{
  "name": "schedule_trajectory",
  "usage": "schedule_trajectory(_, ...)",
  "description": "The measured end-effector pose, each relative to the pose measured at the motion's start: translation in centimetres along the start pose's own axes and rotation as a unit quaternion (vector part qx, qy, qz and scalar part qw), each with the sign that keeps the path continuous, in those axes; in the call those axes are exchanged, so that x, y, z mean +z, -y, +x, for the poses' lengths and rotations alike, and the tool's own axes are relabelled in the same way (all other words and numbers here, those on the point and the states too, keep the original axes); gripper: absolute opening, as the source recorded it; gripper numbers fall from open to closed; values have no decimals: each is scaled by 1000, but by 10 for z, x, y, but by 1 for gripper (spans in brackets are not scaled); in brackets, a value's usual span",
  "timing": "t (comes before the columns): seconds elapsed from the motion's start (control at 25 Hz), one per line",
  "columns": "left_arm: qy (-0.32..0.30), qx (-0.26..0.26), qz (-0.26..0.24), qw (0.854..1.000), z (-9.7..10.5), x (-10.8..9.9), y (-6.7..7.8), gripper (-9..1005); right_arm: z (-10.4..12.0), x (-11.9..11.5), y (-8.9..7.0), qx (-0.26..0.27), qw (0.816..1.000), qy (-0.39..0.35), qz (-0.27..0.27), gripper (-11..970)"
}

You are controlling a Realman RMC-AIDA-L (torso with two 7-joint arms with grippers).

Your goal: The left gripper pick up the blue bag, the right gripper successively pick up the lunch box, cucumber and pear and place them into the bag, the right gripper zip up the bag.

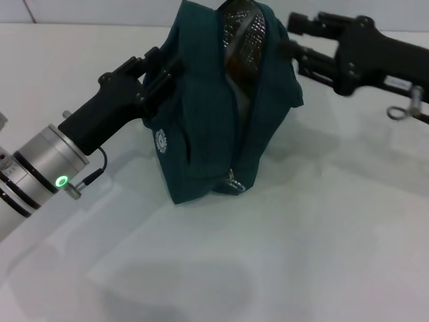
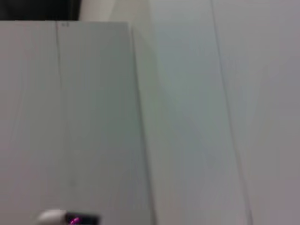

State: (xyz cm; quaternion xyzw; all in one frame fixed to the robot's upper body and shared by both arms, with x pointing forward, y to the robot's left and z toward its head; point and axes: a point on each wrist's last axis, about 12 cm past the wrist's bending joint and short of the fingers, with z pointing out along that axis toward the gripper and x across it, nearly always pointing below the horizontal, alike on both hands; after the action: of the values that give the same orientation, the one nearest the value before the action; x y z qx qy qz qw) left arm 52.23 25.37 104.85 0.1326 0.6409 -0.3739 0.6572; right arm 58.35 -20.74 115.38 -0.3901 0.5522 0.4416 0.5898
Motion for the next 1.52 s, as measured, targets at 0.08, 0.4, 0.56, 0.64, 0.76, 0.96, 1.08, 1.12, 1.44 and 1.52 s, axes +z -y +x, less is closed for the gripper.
schedule_trajectory(0.08, 0, 2, -1, 1000, 0, -1, 0, 537, -4, -13, 0, 9, 999, -28, -29, 434)
schedule_trajectory(0.4, 0, 5, 5, 1000, -1, 4, 0, 537, 21, -20, 4, 73, 970, -221, -69, 427)
schedule_trajectory(0.56, -1, 6, 8, 1000, -2, 6, 1, 538, 47, 5, -10, 65, 949, -295, -93, 425)
schedule_trajectory(0.64, -1, 7, 9, 1000, -2, 7, 1, 538, 54, 16, -16, 57, 939, -322, -110, 424)
schedule_trajectory(0.76, -3, 8, 10, 1000, -2, 10, 0, 538, 60, 25, -20, 48, 932, -339, -118, 424)
schedule_trajectory(0.96, -4, 8, 11, 1000, -2, 11, 1, 539, 61, 32, -17, 41, 939, -329, -92, 423)
schedule_trajectory(1.08, -5, 4, 9, 1000, -1, 10, 1, 539, 61, 37, -16, 37, 944, -317, -80, 422)
schedule_trajectory(1.12, -5, 3, 8, 1000, 0, 10, 1, 540, 62, 38, -16, 36, 945, -315, -79, 422)
schedule_trajectory(1.44, -5, 3, 7, 1000, 0, 10, 1, 540, 65, 50, -24, 17, 939, -328, -101, 421)
schedule_trajectory(1.52, -5, 3, 7, 1000, 0, 10, 1, 541, 65, 52, -24, 14, 938, -329, -103, 421)
